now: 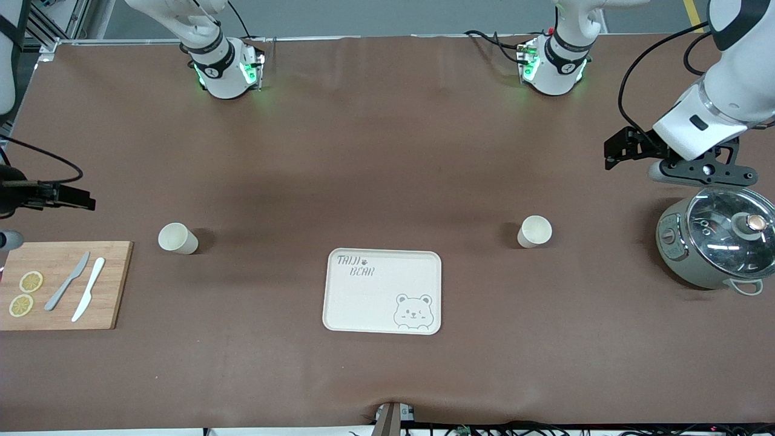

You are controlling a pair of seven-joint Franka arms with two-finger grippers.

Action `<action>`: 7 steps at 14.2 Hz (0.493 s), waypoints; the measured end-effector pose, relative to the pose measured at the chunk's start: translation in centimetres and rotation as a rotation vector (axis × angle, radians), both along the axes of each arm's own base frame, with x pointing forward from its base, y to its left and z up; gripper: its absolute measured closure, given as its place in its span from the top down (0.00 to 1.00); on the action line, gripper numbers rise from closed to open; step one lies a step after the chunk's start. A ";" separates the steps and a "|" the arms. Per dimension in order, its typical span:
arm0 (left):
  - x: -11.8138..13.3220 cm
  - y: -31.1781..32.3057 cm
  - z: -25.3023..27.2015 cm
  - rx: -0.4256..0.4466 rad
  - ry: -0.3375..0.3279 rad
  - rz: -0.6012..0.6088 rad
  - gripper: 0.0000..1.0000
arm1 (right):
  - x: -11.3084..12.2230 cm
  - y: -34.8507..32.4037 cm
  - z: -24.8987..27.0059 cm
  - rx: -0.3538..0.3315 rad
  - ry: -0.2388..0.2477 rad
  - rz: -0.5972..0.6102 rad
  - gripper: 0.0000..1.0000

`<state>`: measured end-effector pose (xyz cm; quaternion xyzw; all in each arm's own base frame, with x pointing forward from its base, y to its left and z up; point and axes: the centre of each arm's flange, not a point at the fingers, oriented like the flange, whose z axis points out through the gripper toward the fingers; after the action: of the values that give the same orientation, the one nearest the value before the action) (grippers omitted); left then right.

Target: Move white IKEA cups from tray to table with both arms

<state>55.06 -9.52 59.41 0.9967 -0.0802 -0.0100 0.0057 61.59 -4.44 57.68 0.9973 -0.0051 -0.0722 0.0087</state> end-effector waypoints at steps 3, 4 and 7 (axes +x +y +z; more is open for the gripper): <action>0.1 0.1 0.4 -0.001 -0.007 0.003 1.00 | -2.8 0.8 1.1 -0.003 -0.050 0.013 1.00; 0.1 0.1 0.4 -0.001 -0.007 0.002 1.00 | -3.6 1.3 1.5 -0.003 -0.056 0.021 1.00; 0.0 0.1 0.2 0.000 0.002 0.002 1.00 | -4.9 1.5 2.4 -0.005 -0.066 0.024 1.00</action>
<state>55.08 -9.40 59.63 0.9968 -0.0792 -0.0111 0.0057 56.67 -2.90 60.11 0.9991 0.0063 -0.0391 0.0119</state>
